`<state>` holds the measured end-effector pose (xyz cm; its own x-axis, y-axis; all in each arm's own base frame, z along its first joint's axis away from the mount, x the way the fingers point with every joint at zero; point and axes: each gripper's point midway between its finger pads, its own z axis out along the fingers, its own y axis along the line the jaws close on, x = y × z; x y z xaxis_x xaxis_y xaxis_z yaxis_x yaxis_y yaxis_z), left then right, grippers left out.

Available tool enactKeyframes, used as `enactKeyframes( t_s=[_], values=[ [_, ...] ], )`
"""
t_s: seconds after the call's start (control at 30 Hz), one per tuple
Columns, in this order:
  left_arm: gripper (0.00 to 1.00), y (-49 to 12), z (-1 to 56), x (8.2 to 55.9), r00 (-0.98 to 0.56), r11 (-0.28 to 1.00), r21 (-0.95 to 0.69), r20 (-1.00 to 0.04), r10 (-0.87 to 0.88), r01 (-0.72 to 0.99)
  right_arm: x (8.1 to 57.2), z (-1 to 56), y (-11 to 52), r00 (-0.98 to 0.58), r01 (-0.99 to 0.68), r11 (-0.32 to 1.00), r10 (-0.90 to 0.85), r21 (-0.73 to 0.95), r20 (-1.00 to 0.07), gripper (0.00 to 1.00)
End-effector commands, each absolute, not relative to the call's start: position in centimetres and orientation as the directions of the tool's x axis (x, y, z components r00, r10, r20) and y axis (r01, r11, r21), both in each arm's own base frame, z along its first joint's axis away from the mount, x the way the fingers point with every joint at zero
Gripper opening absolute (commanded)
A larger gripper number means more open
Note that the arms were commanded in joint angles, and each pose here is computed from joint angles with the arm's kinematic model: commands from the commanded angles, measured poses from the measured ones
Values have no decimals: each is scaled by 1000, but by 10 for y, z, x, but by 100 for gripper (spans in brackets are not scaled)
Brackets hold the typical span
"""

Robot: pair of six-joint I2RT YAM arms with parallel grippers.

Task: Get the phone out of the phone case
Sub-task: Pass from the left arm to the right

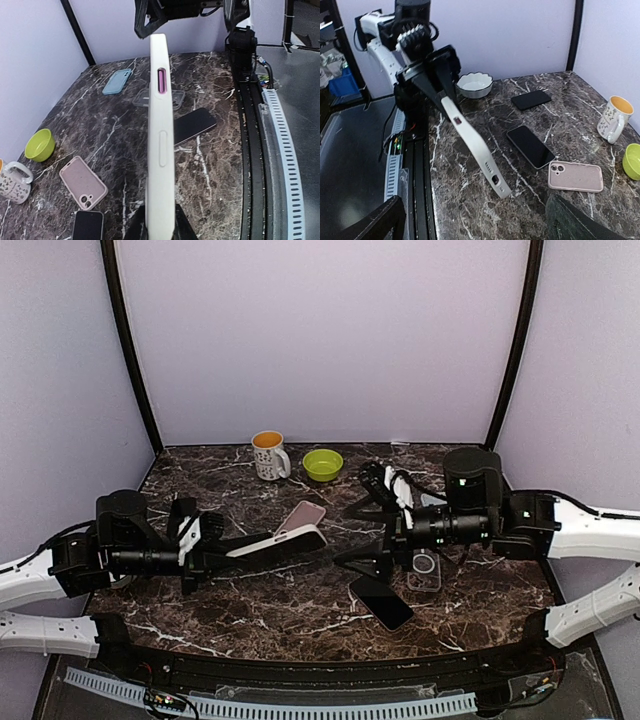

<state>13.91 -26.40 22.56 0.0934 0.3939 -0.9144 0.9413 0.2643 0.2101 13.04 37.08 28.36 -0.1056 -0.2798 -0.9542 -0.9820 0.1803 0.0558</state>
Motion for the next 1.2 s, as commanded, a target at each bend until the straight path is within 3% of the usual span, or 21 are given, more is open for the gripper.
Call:
enactKeyframes(
  t_s=[0.0, 0.17, 0.43, 0.67, 0.87, 1.17],
  values=[
    [0, -277, 276, 114, 164, 150, 196, -965, 205, 969, 108, 280, 373, 57, -998, 25, -256, -66, -965, 99],
    [0, -286, 280, 107, 168, 84, 184, -971, 169, 979, 106, 273, 388, 94, -995, -38, -276, -87, -956, 92],
    [0, -291, 288, 111, 173, 105, 186, -977, 124, 977, 94, 277, 399, 93, -993, -98, -246, -71, -965, 71],
    [0, -292, 285, 115, 165, 118, 180, -978, 127, 977, 91, 280, 401, 92, -993, -95, -217, -72, -972, 54],
    [0, -292, 286, 116, 161, 126, 176, -979, 125, 976, 94, 290, 398, 107, -993, -63, -173, -97, -979, 47],
    [0, -291, 288, 116, 151, 136, 166, -982, 109, 977, 93, 287, 398, 110, -993, -66, -170, -100, -979, 21]
  ],
)
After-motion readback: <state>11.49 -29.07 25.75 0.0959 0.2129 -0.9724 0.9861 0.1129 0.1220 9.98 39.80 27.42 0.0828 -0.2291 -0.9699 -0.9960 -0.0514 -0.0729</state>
